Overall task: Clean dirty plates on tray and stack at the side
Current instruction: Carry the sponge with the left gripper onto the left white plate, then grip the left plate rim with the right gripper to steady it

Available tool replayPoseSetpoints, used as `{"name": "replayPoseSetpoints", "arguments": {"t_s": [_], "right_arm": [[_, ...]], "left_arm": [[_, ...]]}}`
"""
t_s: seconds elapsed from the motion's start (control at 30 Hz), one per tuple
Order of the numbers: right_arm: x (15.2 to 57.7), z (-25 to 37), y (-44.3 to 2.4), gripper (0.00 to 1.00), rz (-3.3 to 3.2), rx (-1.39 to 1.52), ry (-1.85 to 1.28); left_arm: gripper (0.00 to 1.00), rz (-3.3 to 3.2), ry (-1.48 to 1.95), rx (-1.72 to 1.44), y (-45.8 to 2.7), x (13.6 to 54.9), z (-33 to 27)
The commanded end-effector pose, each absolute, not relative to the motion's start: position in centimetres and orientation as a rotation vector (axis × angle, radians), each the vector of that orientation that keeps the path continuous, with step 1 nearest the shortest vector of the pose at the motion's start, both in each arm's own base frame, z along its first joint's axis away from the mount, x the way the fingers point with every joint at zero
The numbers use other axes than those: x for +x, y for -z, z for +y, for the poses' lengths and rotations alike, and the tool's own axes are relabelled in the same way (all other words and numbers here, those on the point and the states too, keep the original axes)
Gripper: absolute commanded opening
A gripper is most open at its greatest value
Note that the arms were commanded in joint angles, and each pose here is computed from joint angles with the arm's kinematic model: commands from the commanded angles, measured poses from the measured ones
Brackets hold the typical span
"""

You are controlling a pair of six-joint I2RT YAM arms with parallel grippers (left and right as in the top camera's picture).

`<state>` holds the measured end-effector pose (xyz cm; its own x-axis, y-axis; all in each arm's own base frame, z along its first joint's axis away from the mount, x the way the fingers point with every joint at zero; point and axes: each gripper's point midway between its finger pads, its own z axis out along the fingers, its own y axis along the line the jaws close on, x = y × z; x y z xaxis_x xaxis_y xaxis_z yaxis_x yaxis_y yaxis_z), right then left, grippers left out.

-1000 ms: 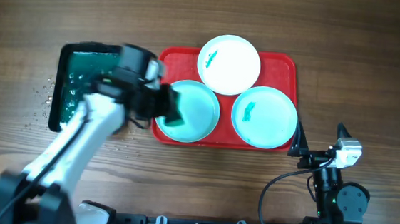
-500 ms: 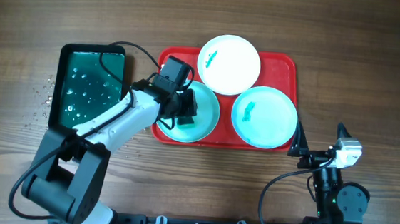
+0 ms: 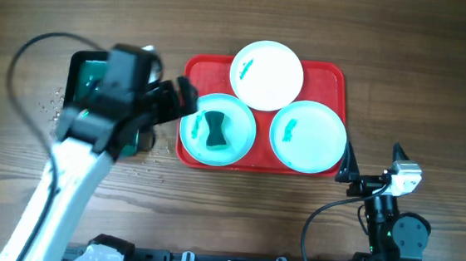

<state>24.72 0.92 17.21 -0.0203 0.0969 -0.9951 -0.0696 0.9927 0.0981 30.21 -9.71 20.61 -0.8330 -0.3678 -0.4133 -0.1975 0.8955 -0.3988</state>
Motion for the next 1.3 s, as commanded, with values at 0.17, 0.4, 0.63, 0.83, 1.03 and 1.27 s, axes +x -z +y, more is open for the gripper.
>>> {"name": "replayPoseSetpoints", "arguments": {"t_s": [0.17, 0.4, 0.63, 0.83, 1.03, 1.27], "right_arm": [[24.5, 2.1, -19.4, 1.00, 1.499, 0.059, -0.298], [20.5, 11.0, -17.7, 1.00, 1.720, 0.652, -1.634], [16.4, 10.1, -31.7, 1.00, 1.200, 0.305, -1.822], [13.7, 11.8, -39.4, 1.00, 1.298, 0.024, -1.540], [18.3, 10.2, -40.2, 1.00, 1.849, -0.006, -0.948], [20.3, 9.1, -37.7, 1.00, 2.438, -0.032, -0.750]], "left_arm": [[1.00, 2.677, 0.399, -0.462, -19.8, 26.6, -8.1], [1.00, 2.677, 0.399, -0.462, -19.8, 26.6, -8.1], [1.00, 2.680, 0.398, -0.463, -19.7, 26.6, -8.1], [1.00, 2.685, 0.396, -0.464, -19.7, 26.5, -8.0], [1.00, 2.685, 0.396, -0.464, -19.7, 26.5, -8.0], [1.00, 2.679, 0.398, -0.464, -19.8, 26.6, -8.1]]}}
